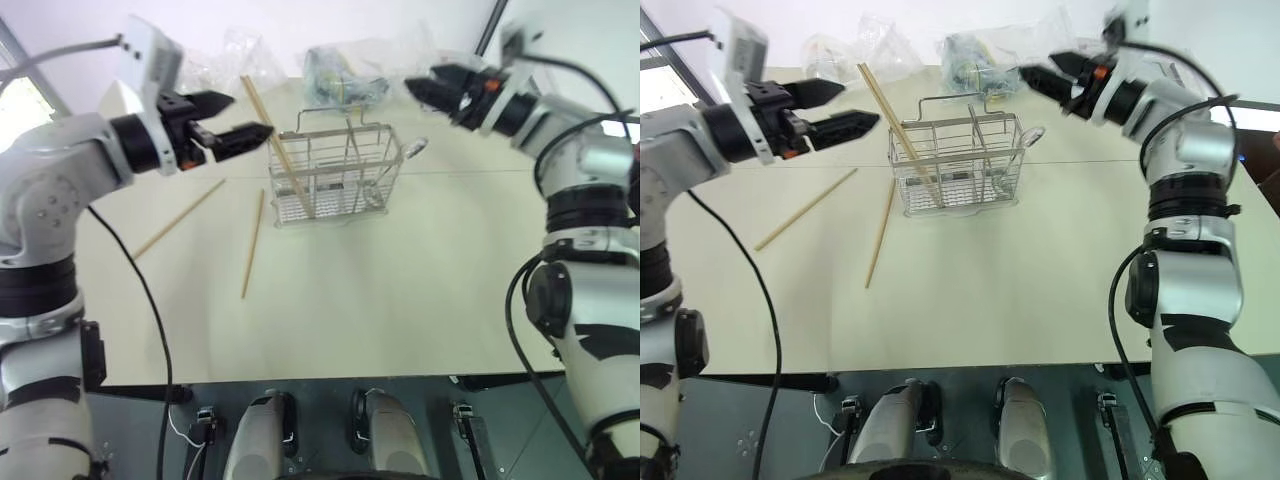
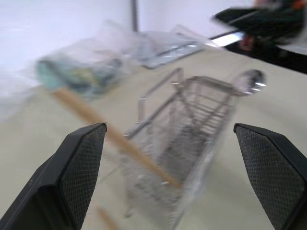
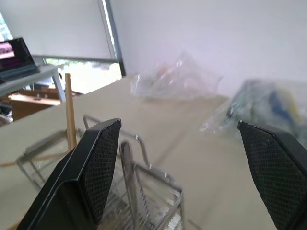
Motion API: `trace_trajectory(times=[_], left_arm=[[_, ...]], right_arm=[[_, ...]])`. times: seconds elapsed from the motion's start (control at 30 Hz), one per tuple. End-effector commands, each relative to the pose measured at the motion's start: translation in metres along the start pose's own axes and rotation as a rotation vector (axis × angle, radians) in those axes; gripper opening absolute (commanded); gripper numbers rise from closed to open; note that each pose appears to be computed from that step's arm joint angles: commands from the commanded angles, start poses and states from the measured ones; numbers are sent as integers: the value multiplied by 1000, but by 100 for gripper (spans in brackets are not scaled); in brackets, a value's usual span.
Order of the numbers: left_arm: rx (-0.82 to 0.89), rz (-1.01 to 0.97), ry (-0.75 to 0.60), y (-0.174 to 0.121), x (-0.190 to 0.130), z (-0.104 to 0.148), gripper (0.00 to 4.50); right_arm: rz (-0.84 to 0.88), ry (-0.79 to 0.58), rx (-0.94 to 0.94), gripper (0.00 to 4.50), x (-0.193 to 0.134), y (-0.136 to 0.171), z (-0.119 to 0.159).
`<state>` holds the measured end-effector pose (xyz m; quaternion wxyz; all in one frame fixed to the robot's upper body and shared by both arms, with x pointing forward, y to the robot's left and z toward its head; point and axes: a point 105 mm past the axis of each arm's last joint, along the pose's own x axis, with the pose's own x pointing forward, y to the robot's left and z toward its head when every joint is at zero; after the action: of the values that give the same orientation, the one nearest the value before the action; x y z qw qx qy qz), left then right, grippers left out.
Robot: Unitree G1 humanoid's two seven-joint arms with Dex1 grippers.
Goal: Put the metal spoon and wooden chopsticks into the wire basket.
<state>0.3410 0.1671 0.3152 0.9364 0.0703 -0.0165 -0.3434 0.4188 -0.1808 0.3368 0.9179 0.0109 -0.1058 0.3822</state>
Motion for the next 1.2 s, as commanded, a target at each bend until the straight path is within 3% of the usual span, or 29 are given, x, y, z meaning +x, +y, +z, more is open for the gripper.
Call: trace_trajectory(times=[0.03, 0.17, 0.37, 0.7, 1.2], left_arm=[[26, 169, 59, 35, -24, -7, 450], [14, 270, 190, 67, -41, -42, 450], [-10, 236, 319, 87, -36, -92, 450], [17, 81, 484, 103, -9, -142, 450], [13, 158, 636, 114, -11, -185, 450]], right_arm=[[111, -127, -13, 398, -12, 21, 51], [360, -102, 58, 398, -32, 68, 52], [589, 30, 105, 398, -62, 124, 14], [450, 106, 143, 398, -75, 113, -9], [281, 94, 118, 398, -104, 110, 0]])
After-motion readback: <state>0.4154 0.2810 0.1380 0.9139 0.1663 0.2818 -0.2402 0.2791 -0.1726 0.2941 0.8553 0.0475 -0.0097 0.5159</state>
